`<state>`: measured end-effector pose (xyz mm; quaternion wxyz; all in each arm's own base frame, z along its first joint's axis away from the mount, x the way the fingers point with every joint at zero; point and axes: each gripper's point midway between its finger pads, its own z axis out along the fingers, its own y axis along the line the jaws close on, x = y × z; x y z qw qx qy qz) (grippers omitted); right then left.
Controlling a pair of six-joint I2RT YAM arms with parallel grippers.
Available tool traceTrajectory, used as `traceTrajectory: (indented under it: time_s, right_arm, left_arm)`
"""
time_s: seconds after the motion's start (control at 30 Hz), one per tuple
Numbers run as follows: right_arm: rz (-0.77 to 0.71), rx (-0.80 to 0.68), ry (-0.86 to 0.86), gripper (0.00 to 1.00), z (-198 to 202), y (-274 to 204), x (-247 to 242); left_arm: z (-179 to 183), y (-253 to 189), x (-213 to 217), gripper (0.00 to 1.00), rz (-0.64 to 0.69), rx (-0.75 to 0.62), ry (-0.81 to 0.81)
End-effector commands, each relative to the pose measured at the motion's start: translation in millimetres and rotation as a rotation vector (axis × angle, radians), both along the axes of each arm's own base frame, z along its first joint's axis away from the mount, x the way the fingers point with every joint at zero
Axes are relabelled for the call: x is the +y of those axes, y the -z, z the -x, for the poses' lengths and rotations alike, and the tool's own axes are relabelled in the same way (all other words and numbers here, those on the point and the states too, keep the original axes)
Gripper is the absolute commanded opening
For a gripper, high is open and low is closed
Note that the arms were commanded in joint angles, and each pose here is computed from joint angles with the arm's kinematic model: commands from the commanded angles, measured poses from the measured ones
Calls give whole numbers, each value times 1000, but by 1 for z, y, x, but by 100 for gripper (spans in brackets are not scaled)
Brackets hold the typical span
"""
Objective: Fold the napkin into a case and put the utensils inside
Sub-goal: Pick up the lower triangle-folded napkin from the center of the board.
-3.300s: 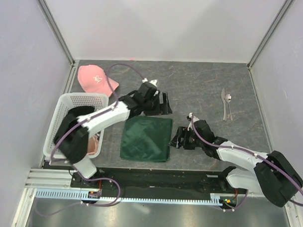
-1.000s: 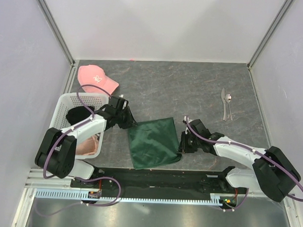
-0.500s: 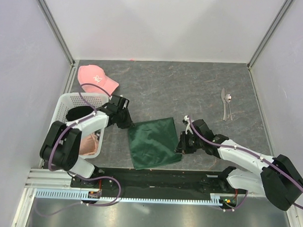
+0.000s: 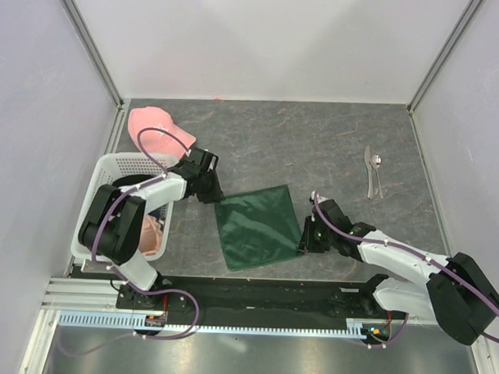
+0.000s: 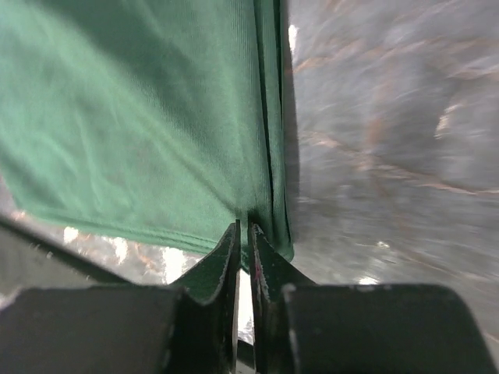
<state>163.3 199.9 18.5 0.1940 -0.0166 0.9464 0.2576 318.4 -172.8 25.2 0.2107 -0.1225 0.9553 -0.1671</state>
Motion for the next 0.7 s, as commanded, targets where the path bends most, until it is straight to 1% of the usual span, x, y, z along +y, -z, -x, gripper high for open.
traceTrajectory:
  time_s: [0.0, 0.03, 0.07, 0.1, 0.13, 0.17, 0.2, 0.23, 0.27, 0.3, 0.33, 0.37, 0.4, 0.43, 0.47, 0.5, 0.53, 0.57, 0.6, 0.63, 0.67]
  right_arm:
    - [150, -141, 53, 15, -35, -33, -18]
    - [151, -160, 46, 16, -39, -41, -16]
    - [147, -191, 27, 17, -46, -56, -9]
    - [160, -195, 18, 19, -49, -59, -6]
    - [171, -211, 17, 21, -52, -65, -3]
    - [160, -236, -10, 28, -55, -78, 10]
    - [175, -227, -24, 32, -55, -76, 17]
    - [175, -240, -57, 34, -51, -79, 31]
    - [154, -263, -71, 39, -55, -92, 47]
    - [178, -243, -83, 42, -55, -84, 59]
    - [182, -248, -104, 45, -54, -85, 72]
    - [162, -282, -134, 48, -51, -100, 97]
    - [202, -255, -158, 50, -49, -85, 110]
    - [210, -250, -164, 53, -47, -83, 123]
    - [210, -280, -184, 57, -43, -95, 145]
    - [255, -261, -208, 59, -39, -78, 157]
    - [266, -264, -215, 61, -36, -76, 167]
    - [257, -287, -239, 65, -27, -85, 187]
    - [294, -274, -255, 67, -23, -69, 195]
    - [301, -276, -277, 68, -12, -66, 205]
    - [307, -283, -280, 70, -10, -69, 213]
  left_arm:
    - [-13, -68, -3, 31, 50, -179, 34]
    - [-10, -79, -1, 37, 58, -199, 29]
    - [-3, -84, 4, 41, 49, -198, 20]
    - [0, -103, 12, 45, 37, -248, -1]
    - [3, -112, 18, 50, 24, -265, -13]
    - [6, -120, 22, 51, 18, -282, -21]
    - [13, -124, 34, 52, -19, -282, -42]
    - [18, -140, 40, 53, -15, -322, -58]
    - [24, -147, 44, 54, -18, -333, -71]
    - [31, -149, 52, 55, -26, -322, -96]
    - [38, -162, 57, 56, -12, -355, -115]
    - [43, -165, 61, 56, -9, -361, -134]
    - [47, -169, 65, 57, 2, -366, -168]
    - [54, -171, 72, 60, -2, -358, -194]
    - [59, -183, 76, 61, 15, -390, -214]
    - [63, -187, 79, 62, 22, -396, -231]
    - [67, -194, 85, 65, 14, -402, -252]
    - [70, -199, 88, 65, 14, -410, -261]
    - [71, -202, 91, 66, 7, -411, -270]
    - [74, -206, 94, 66, 1, -404, -277]
    - [74, -208, 95, 66, -3, -403, -281]
